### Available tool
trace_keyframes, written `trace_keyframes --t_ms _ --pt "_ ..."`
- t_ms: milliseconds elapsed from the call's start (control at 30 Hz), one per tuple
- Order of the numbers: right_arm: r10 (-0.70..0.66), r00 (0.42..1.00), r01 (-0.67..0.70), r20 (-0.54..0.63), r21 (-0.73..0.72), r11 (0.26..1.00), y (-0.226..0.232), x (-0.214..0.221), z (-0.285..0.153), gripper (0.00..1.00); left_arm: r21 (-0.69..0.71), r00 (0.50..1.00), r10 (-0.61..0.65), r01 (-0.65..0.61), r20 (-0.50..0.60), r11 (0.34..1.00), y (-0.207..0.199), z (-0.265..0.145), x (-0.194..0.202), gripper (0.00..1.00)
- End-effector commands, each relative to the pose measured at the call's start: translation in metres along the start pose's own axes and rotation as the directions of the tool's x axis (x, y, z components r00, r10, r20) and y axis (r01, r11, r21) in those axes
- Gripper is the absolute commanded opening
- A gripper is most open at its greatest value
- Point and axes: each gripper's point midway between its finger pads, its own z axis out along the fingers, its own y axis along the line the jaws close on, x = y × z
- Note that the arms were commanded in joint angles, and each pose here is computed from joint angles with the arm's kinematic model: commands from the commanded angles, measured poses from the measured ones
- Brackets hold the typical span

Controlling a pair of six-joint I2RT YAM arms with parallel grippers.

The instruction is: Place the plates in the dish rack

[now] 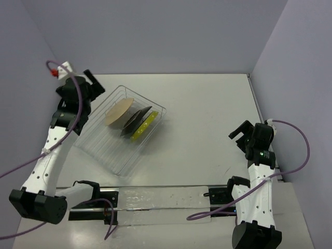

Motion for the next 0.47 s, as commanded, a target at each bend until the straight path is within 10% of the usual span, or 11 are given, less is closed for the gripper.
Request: trace_keyframes --t_ms 0,433 --pt "0.011 0.994 -0.013 0.109 0.017 1.0 0.004 -0.027 -0.012 1.0 -0.085 0.961 -0.267 0.273 0.072 0.958 0.059 -0.026 -0.019 0.99" --pt "-0.002 0.992 -0.002 0.129 0.028 1.0 0.0 -0.028 -0.012 1.0 -0.202 0.942 -0.329 0.337 0.072 0.92 0.097 -0.033 0.005 0.99"
